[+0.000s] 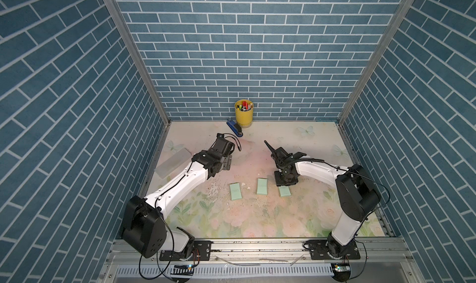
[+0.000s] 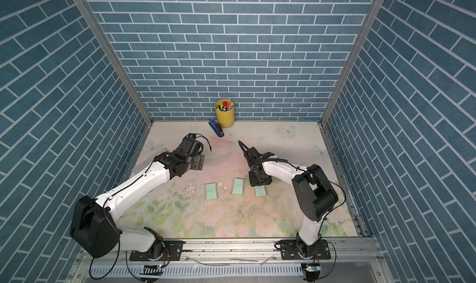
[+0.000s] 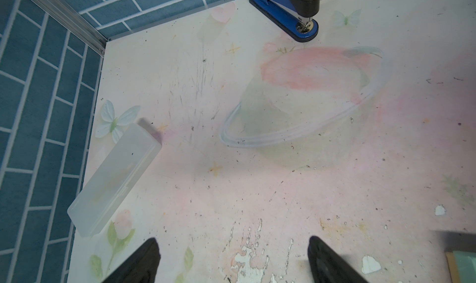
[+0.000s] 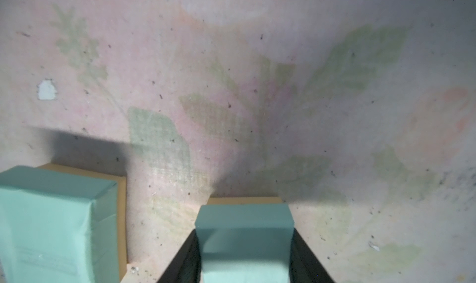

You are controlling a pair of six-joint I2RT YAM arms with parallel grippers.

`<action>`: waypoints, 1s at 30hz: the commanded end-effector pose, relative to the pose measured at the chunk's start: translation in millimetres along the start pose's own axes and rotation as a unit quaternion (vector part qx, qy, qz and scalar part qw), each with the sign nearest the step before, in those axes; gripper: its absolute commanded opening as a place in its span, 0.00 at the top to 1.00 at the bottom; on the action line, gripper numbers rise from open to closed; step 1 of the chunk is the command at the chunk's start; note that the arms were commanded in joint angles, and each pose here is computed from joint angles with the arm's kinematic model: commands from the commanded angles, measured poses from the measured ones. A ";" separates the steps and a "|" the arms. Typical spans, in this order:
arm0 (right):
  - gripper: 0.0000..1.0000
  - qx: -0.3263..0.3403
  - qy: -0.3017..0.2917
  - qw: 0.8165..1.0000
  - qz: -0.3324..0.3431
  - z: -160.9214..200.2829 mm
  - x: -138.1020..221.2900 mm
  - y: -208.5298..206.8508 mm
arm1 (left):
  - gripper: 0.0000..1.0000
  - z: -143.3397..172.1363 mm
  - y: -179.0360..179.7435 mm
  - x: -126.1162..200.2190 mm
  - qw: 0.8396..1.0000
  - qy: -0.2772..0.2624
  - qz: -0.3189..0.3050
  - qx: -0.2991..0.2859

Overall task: Take the rings out of the lift-off lid box
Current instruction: Pick up the jewelry box from the center of the board.

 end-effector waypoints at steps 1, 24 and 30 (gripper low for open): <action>0.56 -0.002 -0.009 1.000 -0.017 -3.6 28.3 -0.2 | 0.09 2.5 -3.6 2.9 1.000 0.006 0.018 -0.007; 0.58 -0.014 0.030 0.826 -0.563 -58.8 223.1 53.9 | 0.16 -64.7 -85.0 126.1 0.661 -0.323 0.652 0.183; 0.59 -0.009 0.031 0.802 -0.597 -64.6 236.2 58.7 | 0.31 -78.1 -89.7 123.8 0.590 -0.319 0.708 0.222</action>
Point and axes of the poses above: each gripper's point midway between its finger pads, its own x axis back along the fingers, its own y axis along the line the jaws close on, z = x × y, the point moved 4 cm from there along x, back along the fingers, and after that the axes turned 11 degrees about -x, right-handed, at the moved point
